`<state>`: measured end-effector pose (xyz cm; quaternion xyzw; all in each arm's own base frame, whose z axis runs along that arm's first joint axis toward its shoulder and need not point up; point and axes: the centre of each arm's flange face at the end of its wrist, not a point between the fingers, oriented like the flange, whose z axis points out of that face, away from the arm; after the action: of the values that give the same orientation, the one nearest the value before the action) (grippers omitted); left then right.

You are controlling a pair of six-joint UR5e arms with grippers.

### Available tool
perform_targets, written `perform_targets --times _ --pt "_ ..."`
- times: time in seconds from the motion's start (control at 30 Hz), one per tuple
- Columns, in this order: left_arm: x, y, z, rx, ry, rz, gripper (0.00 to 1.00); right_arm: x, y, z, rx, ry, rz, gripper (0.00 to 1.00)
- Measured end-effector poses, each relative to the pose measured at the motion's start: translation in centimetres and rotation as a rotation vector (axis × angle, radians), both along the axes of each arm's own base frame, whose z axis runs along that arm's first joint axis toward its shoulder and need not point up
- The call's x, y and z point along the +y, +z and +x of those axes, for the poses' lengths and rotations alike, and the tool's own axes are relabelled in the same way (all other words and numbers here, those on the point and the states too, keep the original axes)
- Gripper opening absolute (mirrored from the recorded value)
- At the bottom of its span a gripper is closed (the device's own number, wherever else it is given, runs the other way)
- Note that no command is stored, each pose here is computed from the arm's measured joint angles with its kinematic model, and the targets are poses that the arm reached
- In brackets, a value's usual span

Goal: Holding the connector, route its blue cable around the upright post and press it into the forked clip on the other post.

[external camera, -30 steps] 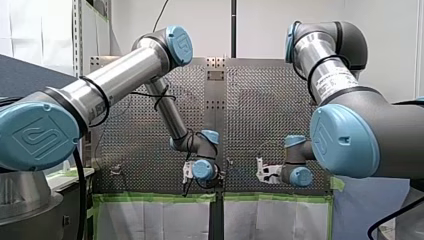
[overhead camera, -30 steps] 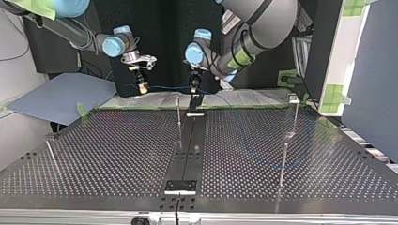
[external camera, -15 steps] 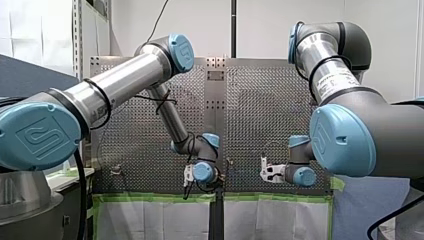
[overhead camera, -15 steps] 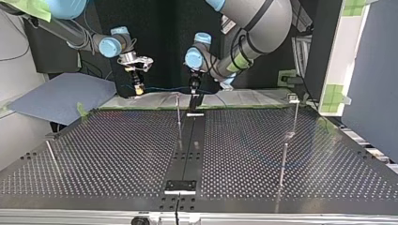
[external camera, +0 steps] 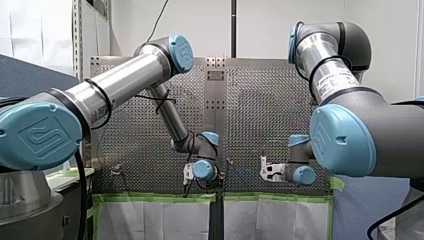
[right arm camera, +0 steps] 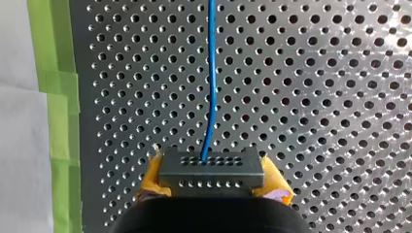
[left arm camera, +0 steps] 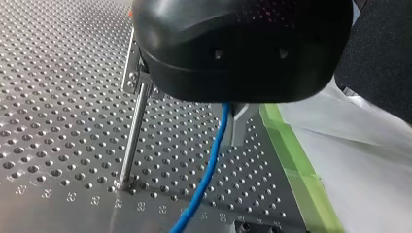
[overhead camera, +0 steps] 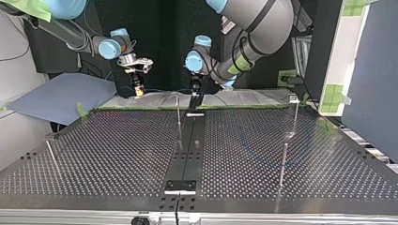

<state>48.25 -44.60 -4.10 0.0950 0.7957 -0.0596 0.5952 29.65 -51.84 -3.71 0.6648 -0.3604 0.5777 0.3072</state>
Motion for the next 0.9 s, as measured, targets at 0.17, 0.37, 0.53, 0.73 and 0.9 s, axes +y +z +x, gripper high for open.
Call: perform_targets --times 0.17,0.37,0.53,0.73,0.9 --pt "0.0 0.2 0.2 0.008 0.009 0.014 0.00 -0.1 0.1 0.1 0.000 0.007 0.000 0.00" --pt "0.1 0.5 0.3 0.014 0.014 0.021 0.00 -0.2 0.1 0.1 -0.004 0.008 -0.002 0.00" --pt "-0.3 1.2 1.0 0.011 0.017 0.017 0.00 -0.4 0.2 0.1 -0.007 0.008 -0.005 0.00" --pt "-1.0 2.2 2.1 0.000 0.016 0.008 0.00 -0.7 0.3 0.0 -0.008 0.004 -0.007 0.00" --pt "-1.3 2.8 2.8 -0.015 0.017 -0.004 0.00 -0.9 0.3 -0.3 -0.007 -0.003 -0.008 0.00"
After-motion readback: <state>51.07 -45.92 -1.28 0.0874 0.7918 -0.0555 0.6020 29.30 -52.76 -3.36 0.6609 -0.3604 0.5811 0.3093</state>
